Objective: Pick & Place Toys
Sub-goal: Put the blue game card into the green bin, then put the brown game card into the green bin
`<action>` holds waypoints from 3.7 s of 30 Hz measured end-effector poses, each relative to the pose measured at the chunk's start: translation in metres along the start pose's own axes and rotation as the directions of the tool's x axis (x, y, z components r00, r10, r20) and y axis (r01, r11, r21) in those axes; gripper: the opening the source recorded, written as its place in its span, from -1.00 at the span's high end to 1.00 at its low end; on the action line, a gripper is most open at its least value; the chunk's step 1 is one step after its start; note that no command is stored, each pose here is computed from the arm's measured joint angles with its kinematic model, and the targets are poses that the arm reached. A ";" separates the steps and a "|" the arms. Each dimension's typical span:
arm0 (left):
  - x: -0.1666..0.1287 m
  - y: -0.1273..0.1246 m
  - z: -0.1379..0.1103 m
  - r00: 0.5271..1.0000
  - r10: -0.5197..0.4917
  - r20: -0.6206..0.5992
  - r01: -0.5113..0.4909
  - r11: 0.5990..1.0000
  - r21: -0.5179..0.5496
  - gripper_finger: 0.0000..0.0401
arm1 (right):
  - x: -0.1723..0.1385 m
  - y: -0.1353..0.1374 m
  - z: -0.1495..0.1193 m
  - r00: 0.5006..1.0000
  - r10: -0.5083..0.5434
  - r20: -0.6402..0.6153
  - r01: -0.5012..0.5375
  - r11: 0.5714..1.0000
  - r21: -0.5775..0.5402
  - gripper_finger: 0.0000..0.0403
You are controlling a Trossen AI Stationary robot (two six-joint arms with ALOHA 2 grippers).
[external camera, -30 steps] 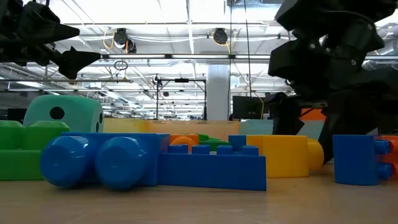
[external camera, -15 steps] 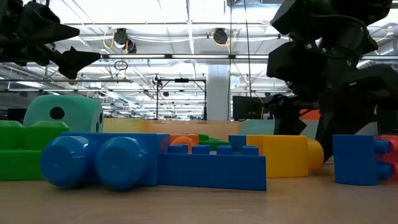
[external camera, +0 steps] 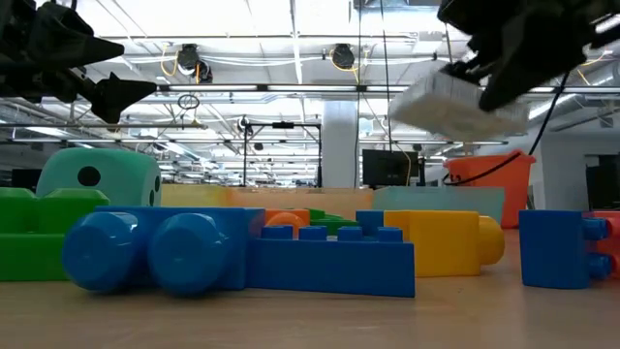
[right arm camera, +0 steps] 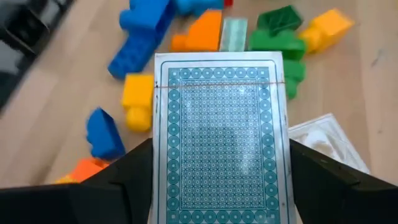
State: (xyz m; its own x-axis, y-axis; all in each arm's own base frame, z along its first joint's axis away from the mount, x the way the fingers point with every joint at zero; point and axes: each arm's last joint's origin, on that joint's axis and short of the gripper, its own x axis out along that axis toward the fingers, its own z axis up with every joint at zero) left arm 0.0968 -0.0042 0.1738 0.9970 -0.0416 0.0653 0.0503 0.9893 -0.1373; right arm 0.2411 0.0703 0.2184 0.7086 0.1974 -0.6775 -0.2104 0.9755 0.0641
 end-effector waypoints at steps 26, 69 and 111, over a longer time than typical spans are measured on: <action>0.000 0.000 0.000 1.000 0.000 0.000 0.000 1.000 0.000 -0.82 | -0.033 -0.171 -0.029 0.692 -0.690 -0.211 0.657 0.481 0.581 -0.30; 0.000 0.000 0.000 1.000 0.000 0.000 0.000 1.000 0.000 -0.82 | -0.031 -0.202 -0.039 0.713 -0.675 -0.193 0.645 0.523 0.557 -0.70; 0.000 0.000 0.000 1.000 0.000 0.000 0.000 1.000 0.000 -0.82 | 0.050 -0.032 -0.047 0.872 -0.222 -0.436 0.334 0.922 0.198 0.91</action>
State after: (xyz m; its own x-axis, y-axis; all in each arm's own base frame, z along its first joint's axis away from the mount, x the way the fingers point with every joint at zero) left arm 0.0968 -0.0042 0.1738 0.9970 -0.0418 0.0650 0.0504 0.9893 -0.1370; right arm 0.2522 0.0443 0.1480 0.3715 -0.0871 -0.9243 0.1758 0.9842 -0.0221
